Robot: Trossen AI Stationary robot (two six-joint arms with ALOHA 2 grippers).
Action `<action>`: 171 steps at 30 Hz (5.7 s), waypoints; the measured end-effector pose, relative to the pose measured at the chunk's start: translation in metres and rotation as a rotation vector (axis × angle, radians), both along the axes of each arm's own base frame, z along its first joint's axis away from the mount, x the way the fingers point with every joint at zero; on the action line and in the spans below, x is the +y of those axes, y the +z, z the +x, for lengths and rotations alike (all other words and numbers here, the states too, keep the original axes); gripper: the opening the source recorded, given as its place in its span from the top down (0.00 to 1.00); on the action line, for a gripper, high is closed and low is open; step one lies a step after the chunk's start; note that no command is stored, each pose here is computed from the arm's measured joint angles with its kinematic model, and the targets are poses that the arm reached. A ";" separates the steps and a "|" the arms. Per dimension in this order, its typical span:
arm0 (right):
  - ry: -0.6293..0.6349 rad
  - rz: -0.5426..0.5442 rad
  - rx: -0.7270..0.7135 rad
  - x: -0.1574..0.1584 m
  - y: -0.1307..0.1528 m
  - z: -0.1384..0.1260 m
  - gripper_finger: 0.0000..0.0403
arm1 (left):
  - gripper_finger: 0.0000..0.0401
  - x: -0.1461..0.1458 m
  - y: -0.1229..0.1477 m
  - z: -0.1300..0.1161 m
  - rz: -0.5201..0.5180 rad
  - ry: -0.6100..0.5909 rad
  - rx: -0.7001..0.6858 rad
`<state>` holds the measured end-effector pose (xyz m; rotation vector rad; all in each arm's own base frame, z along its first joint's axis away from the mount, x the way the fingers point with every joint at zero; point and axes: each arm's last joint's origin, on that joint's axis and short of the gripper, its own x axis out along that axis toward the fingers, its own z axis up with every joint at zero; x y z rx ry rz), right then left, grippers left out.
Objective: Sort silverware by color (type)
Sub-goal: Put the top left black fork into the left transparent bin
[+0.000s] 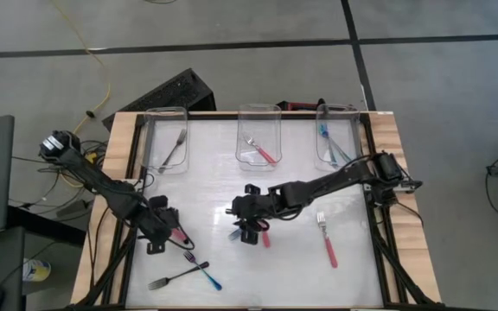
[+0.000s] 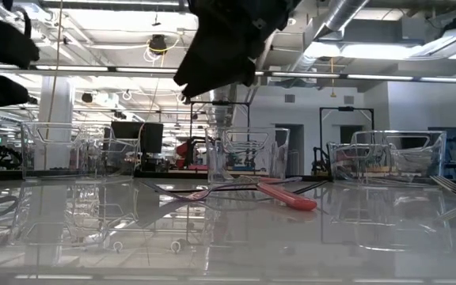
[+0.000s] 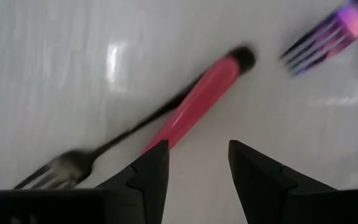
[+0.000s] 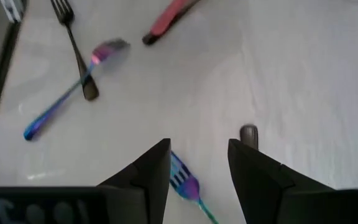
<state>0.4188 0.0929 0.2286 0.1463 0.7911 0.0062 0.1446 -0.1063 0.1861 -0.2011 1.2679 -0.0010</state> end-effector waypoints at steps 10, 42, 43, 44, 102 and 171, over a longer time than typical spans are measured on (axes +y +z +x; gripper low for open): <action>-0.017 0.039 0.116 0.022 -0.007 -0.014 0.55 | 0.62 -0.002 -0.017 0.002 0.075 -0.055 0.093; -0.229 0.169 0.108 0.066 -0.007 -0.031 0.55 | 0.62 0.044 -0.018 0.049 0.300 -0.858 0.297; -0.233 0.166 0.105 0.067 -0.007 -0.031 0.55 | 0.62 0.043 -0.021 0.051 0.295 -0.860 0.306; -0.235 0.164 0.103 0.068 -0.007 -0.032 0.55 | 0.62 0.043 -0.024 0.052 0.284 -0.862 0.317; -0.332 0.152 0.292 0.064 -0.017 -0.048 0.55 | 1.00 0.062 0.087 0.037 0.458 -0.414 -0.324; -0.270 0.214 0.338 0.068 0.002 -0.062 0.55 | 1.00 0.247 0.045 0.019 0.679 -0.874 1.054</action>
